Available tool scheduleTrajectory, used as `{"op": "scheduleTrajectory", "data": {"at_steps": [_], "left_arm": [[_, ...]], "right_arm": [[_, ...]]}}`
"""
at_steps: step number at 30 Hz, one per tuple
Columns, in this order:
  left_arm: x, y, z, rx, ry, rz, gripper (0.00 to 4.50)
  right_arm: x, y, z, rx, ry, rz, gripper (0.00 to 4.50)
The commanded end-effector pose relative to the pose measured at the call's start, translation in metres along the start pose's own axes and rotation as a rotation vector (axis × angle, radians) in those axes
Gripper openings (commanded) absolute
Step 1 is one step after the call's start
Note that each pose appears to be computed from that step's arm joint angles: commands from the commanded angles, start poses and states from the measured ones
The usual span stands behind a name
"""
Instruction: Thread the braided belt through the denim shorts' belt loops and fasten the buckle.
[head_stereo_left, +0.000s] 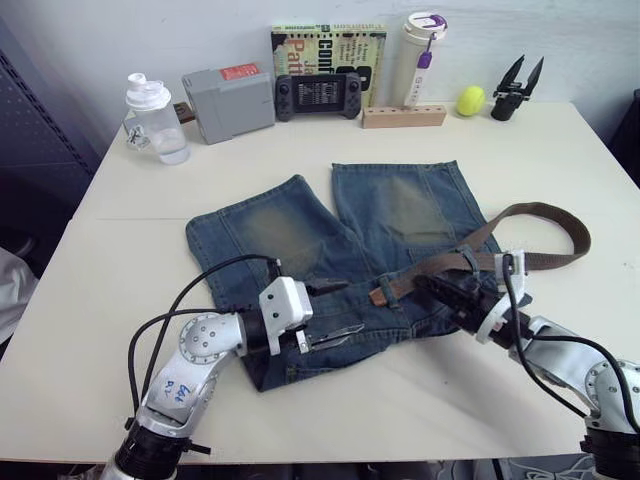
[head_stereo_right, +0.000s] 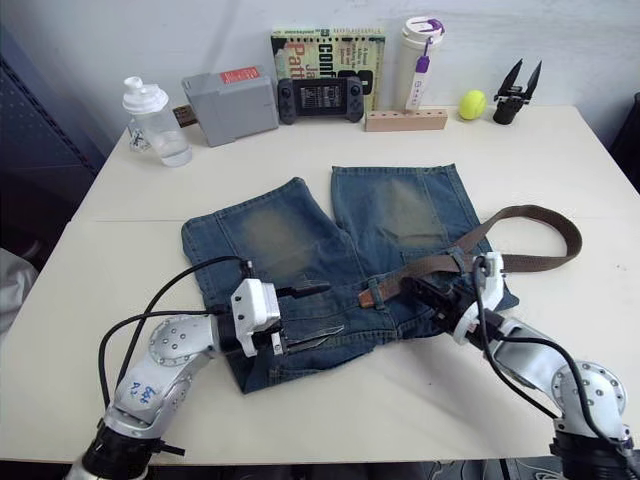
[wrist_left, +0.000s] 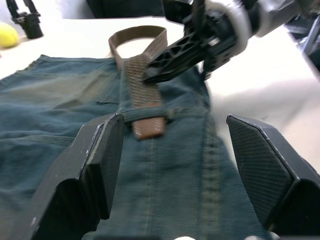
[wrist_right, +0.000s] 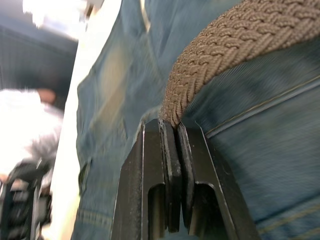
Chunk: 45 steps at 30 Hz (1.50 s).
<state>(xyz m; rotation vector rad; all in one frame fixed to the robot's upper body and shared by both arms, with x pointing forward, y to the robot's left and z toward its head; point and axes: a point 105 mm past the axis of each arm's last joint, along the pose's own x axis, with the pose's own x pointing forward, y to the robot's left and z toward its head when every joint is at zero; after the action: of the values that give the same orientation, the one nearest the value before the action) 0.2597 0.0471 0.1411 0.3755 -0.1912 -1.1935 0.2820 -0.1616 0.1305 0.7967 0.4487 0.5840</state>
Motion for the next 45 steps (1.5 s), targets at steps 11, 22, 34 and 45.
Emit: {"op": "scheduleTrajectory", "data": {"at_steps": [11, 22, 34, 45], "left_arm": [[0.023, 0.002, -0.024, 0.67, 0.089, -0.063, 3.59], [0.03, -0.003, -0.029, 0.789, 0.068, -0.052, 2.89], [0.025, 0.0, -0.028, 0.843, 0.082, -0.043, 0.06], [0.023, 0.002, -0.024, 0.872, 0.086, -0.034, 0.0]], "right_arm": [[0.012, 0.012, -0.021, 0.046, 0.055, 0.043, 0.0], [0.01, 0.015, -0.02, 0.063, 0.03, 0.046, 0.0], [0.008, 0.016, -0.018, 0.05, 0.012, 0.041, 0.0], [-0.02, 0.027, 0.028, -0.032, -0.131, 0.01, 1.97]]}}
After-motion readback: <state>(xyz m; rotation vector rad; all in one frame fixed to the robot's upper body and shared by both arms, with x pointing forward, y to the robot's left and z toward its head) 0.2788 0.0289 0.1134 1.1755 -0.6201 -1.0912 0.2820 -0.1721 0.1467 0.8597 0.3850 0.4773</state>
